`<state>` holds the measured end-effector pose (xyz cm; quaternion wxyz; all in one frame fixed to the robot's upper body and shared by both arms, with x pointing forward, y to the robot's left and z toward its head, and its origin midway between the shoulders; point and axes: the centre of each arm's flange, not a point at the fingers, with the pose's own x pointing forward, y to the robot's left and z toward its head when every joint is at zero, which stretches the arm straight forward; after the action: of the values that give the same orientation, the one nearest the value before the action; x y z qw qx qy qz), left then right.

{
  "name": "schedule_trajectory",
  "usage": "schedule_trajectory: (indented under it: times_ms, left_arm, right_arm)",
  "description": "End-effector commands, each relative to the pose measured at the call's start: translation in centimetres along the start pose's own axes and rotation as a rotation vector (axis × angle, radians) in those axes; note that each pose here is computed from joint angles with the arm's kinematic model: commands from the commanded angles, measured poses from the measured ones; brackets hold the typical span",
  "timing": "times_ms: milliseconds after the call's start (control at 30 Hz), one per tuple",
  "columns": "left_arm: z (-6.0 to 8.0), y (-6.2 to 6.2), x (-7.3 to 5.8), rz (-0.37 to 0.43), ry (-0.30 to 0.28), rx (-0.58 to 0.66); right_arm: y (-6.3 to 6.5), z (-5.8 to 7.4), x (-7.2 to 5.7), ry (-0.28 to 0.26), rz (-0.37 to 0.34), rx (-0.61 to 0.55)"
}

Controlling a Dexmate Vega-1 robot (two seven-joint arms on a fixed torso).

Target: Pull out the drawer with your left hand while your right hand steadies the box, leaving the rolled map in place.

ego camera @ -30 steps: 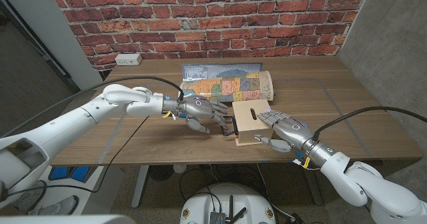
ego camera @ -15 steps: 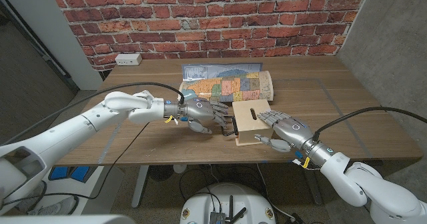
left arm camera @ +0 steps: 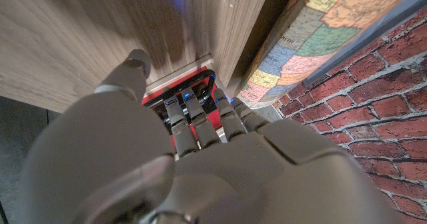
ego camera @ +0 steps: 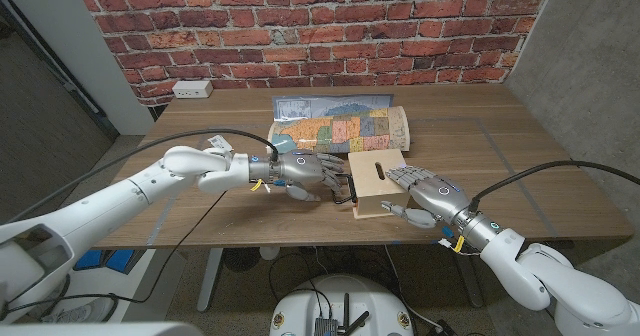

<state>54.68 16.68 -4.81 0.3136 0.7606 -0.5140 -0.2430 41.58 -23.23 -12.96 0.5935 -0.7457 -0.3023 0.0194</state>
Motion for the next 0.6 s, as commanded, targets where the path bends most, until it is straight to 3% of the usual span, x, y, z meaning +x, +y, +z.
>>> schedule_trajectory:
  times_ms: [33, 600]
  left_arm:
    - [0.27, -0.32, 0.47, 0.052, 0.011, 0.016]
    - [0.5, -0.84, 1.2, 0.097, 0.034, 0.008]
  right_arm:
    - [0.12, -0.1, -0.18, 0.004, -0.004, 0.003]
    - [0.15, -0.22, -0.14, 0.001, -0.009, 0.006]
